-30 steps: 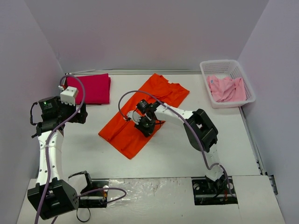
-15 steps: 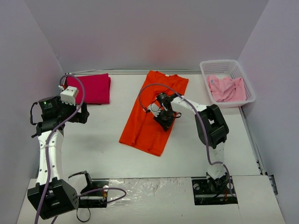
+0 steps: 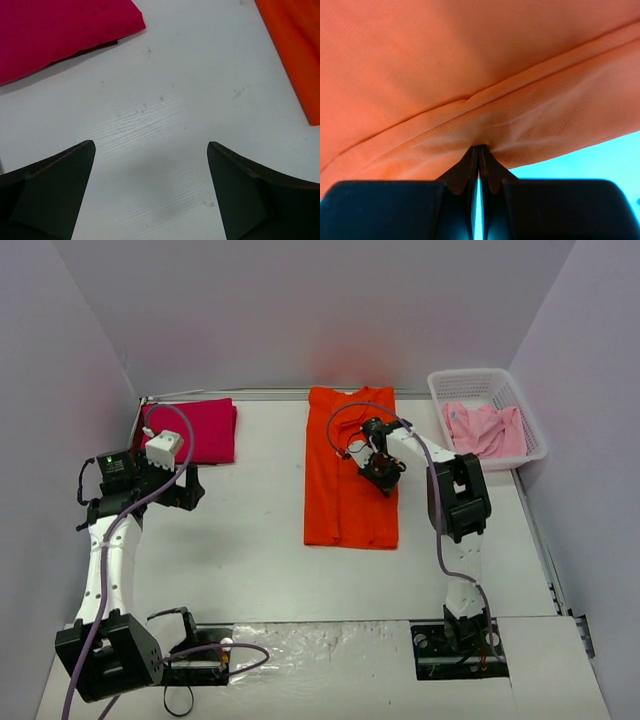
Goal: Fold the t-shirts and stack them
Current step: Rotate the tshirt 90 degrees
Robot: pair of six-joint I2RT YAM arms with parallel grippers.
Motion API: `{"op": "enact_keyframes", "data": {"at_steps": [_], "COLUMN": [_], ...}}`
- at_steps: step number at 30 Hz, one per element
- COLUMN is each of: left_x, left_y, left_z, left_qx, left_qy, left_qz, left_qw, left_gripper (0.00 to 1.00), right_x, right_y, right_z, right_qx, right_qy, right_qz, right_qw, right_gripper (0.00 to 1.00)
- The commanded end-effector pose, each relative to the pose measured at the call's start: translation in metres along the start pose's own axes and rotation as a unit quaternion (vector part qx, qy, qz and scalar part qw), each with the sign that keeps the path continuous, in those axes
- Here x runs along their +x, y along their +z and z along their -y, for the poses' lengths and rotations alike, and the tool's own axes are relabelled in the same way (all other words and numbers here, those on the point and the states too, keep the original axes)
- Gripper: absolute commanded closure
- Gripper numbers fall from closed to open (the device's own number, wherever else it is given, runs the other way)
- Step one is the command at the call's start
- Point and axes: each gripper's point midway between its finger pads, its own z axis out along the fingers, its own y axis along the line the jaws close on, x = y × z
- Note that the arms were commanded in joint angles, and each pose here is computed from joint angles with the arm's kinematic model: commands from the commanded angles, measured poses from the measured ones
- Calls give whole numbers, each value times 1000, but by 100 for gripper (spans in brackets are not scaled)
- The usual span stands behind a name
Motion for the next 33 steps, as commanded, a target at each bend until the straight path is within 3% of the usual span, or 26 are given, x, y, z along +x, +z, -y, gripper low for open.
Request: {"op": "enact_keyframes", "data": {"at_steps": [1,10,16,20,22,24,25,26,28,29,30,31,33], "left_x": [-9,-3,-4,-10,-14,-18,-16,-19,-26,-28,-28,-37,-41], "left_y": [4,20,20,16,14,12,12,12,11,11,10,8,12], "left_z": [9,27,30,38,42,45,49,60,76,82,83,90,113], "left_qx": [20,41,39,39,44,47,54,69,82,85,74,73,80], "left_qy": [33,69,90,119,128,139,146,162,199,218,237,266,312], "left_qz": [4,-29,-39,-45,-43,-45,-52,-52,-55,-56,-69,-64,-67], "left_qw": [999,996,994,991,990,988,986,983,975,971,966,959,944], "left_gripper": [6,6,6,6,6,6,6,6,6,6,6,6,6], "right_x": [3,-15,-13,-17,-12,-8,-3,-1,4,5,3,1,14], "right_y": [21,17,-26,-96,-128,-150,-170,-180,-210,-222,-234,-262,-289], "right_z": [18,36,30,24,13,10,9,9,10,10,10,14,41], "right_qx": [19,23,18,34,29,35,50,62,96,109,125,168,251], "right_qy": [-2,13,15,15,13,13,16,18,30,39,48,59,114], "right_qz": [-27,-6,25,84,104,118,131,140,175,193,216,278,327], "right_qw": [999,1000,999,996,994,992,990,988,979,974,967,944,904], "right_gripper": [100,100,100,85,71,63,53,24,11,0,0,0,0]}}
